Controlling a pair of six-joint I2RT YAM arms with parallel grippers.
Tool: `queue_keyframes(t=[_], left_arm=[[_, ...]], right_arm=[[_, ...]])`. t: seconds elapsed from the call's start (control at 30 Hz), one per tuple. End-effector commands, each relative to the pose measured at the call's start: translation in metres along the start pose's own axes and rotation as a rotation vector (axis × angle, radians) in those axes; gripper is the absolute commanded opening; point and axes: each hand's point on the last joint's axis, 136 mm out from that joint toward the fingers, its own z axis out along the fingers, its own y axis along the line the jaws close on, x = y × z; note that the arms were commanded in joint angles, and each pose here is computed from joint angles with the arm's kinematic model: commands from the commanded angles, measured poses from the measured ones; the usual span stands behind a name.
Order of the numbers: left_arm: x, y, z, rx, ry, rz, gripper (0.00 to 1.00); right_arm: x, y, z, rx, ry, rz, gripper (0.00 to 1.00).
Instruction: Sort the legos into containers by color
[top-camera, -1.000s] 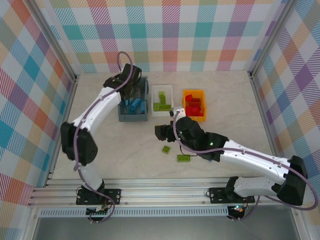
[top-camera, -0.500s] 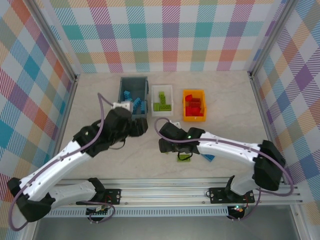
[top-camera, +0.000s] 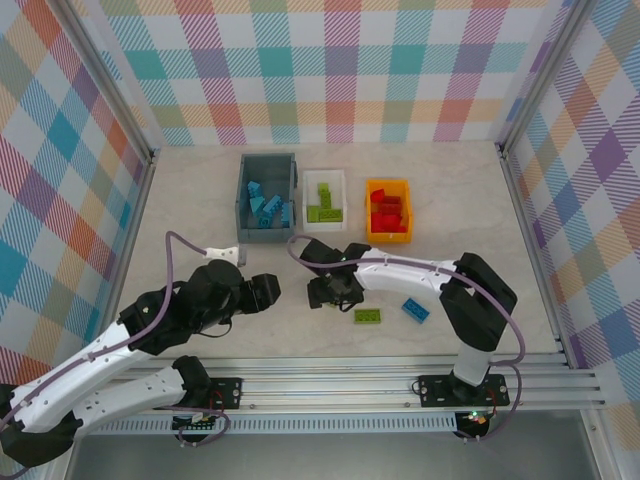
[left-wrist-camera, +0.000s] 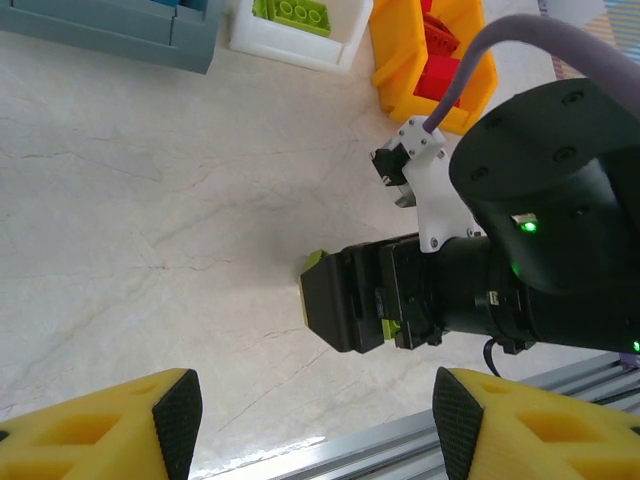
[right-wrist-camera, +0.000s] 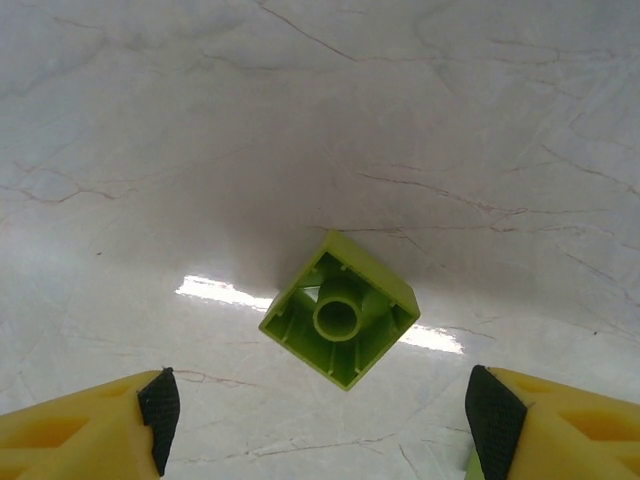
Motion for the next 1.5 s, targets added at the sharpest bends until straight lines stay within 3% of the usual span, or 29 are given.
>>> queue_keyframes(t=[0.0,0.2,0.53,0.67,0.8,0.97,1.17,1.47], left_arm=[[0.001,-0.005,0.0,-0.003,0.012,0.006,0.64],[0.002,-0.004,0.003,0.002,0.008,0.004,0.65],[0.005,-0.002,0.002,0.008,0.013,0.0,0.64],[0.004,-0.005,0.002,0.018,0.011,0.001,0.64],[-0.002,-0.011,0.002,0.036,-0.007,-0.006,0.64],[-0.023,-0.031,0.0,0.056,-0.058,-0.007,0.65],[-0.055,-0.055,0.004,0.044,-0.141,0.0,0.64],[-0.075,-0.064,0.01,0.009,-0.211,-0.006,0.64]], right_arm=[[0.003,0.006,0.006,-0.021,0.058,0.15,0.75],[0.002,0.002,0.021,0.018,0.102,0.299,0.67],[-0.007,-0.003,0.026,0.05,0.072,0.329,0.48],[-0.01,-0.005,0.019,0.051,0.044,0.308,0.34],[-0.023,-0.011,-0.005,0.061,-0.037,0.264,0.29],[-0.069,-0.019,-0.049,0.069,-0.175,0.187,0.29],[-0.153,-0.02,-0.082,0.002,-0.29,0.16,0.29],[-0.259,-0.014,-0.056,-0.095,-0.327,0.129,0.29]])
